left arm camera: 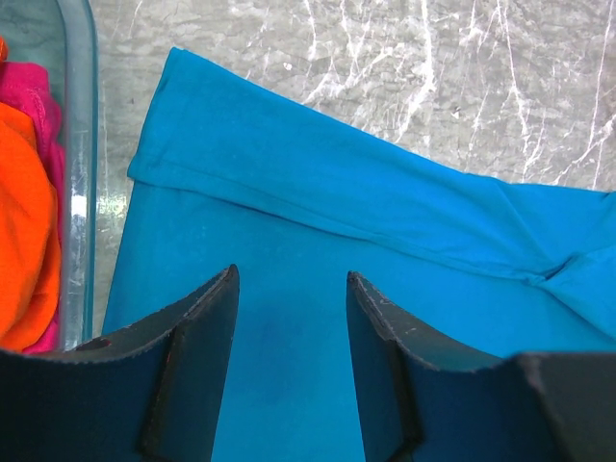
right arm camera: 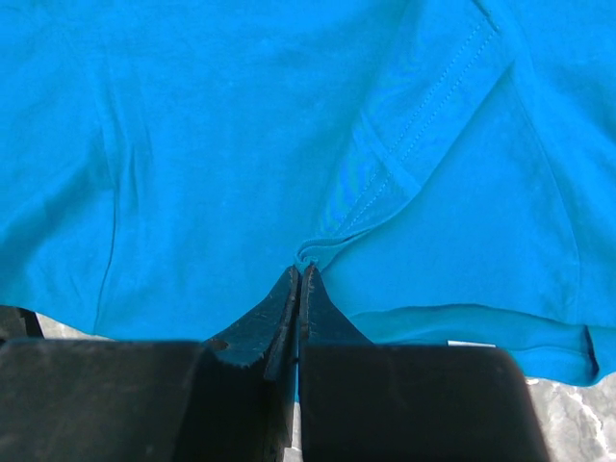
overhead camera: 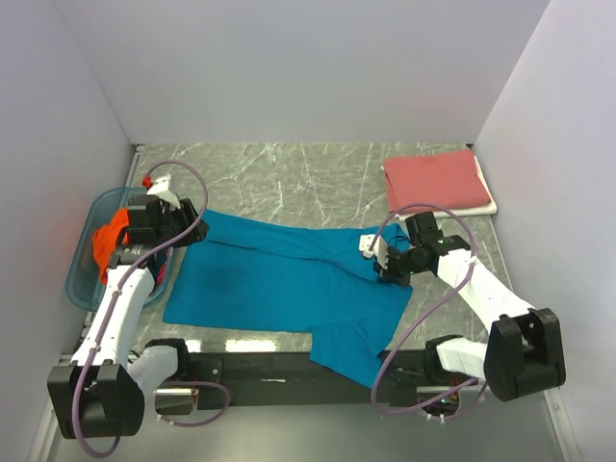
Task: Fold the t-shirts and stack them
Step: Fold the tshirt
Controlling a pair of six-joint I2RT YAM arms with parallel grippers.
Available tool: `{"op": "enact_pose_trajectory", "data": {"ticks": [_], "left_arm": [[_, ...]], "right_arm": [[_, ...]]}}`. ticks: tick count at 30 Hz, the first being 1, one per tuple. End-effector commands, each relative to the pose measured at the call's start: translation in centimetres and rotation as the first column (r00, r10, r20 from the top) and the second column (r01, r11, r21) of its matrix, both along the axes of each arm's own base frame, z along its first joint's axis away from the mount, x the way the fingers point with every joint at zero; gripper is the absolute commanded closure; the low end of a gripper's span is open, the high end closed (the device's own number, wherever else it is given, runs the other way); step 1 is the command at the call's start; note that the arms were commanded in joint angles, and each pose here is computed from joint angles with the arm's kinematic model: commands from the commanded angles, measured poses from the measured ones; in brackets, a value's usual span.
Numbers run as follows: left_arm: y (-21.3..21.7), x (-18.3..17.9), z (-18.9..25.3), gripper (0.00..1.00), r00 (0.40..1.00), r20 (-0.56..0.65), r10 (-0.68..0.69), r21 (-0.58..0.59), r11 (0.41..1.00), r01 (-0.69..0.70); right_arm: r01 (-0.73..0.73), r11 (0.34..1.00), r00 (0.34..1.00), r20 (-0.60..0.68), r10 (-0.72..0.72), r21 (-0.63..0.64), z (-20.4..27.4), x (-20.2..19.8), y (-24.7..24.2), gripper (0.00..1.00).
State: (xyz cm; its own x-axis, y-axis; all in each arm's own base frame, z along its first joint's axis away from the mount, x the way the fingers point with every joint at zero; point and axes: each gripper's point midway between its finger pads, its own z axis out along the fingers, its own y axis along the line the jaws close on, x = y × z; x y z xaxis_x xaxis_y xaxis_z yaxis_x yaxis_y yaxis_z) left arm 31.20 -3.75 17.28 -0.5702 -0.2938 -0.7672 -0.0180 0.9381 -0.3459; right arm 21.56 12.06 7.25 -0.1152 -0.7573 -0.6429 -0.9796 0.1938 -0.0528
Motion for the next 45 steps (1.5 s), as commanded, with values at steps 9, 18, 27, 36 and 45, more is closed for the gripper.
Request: {"op": "enact_pose_trajectory", "data": {"ticks": [9,18,27,36,45], "left_arm": [[-0.2,0.4,1.5,0.46,0.997,0.069,-0.028,0.011,1.000,0.027],[-0.2,0.3,2.0,0.46,0.996,0.085,-0.027,0.008,1.000,0.027],[0.0,-0.1,2.8,0.45,0.993,0.113,-0.016,0.020,1.000,0.014],[-0.2,-0.1,3.5,0.45,0.990,0.137,-0.025,0.016,1.000,0.023],[-0.3,-0.3,3.6,0.45,0.989,0.143,-0.028,0.012,1.000,0.026]], "right_arm": [[-0.073,0.997,0.997,-0.006,0.073,-0.036,0.3,-1.9,0.0,0.90],[0.015,0.999,0.989,0.150,-0.021,0.040,6.1,0.1,0.8,0.44],[0.327,0.939,0.910,-0.306,-0.281,0.110,3.7,6.8,6.1,0.49],[0.437,0.899,0.827,-0.381,-0.414,-0.029,-0.8,9.0,5.9,0.49],[0.455,0.885,0.806,-0.379,-0.455,-0.096,-2.9,9.8,5.4,0.48]]}}
